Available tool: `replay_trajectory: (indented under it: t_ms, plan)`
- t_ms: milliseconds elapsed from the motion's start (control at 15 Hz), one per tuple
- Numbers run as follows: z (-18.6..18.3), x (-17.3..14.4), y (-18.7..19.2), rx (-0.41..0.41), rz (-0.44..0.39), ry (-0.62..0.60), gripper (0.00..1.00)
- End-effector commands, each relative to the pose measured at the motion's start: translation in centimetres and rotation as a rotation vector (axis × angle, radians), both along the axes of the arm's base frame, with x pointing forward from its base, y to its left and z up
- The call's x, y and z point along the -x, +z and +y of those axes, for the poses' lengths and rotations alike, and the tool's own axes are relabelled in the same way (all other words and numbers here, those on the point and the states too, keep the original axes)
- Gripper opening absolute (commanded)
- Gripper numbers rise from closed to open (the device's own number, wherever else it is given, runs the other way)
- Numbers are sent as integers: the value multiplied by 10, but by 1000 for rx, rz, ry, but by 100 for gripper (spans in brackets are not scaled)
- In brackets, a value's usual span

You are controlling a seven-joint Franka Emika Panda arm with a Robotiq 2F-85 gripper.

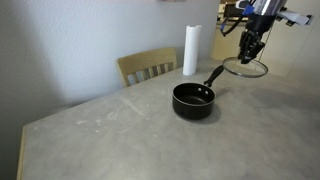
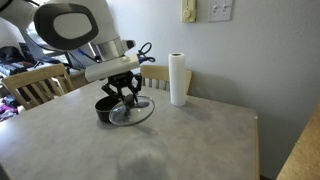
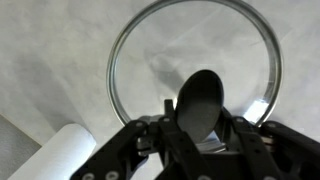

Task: Put the lid on the pot on the table

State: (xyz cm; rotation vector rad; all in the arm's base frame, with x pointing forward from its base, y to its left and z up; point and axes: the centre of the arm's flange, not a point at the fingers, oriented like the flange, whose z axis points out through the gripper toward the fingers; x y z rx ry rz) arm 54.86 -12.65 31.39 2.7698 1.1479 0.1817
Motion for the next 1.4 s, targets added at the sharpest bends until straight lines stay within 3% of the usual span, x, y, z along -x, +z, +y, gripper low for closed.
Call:
replay_trajectory:
  t_ms: [0, 333, 733, 1133, 1200, 1267, 1333]
  plan:
    - [-31, 18, -28, -61, -62, -29, 14]
    - [-53, 23, -78, -87, -75, -61, 14]
    - [-60, 29, -137, -132, 12, -52, 14]
    - [-63, 27, -143, -148, 16, -56, 14]
    - [-63, 27, -142, -150, 17, -58, 28]
    - [-63, 28, -141, -152, 14, -58, 64]
    - [-63, 28, -139, -153, 13, -60, 65]
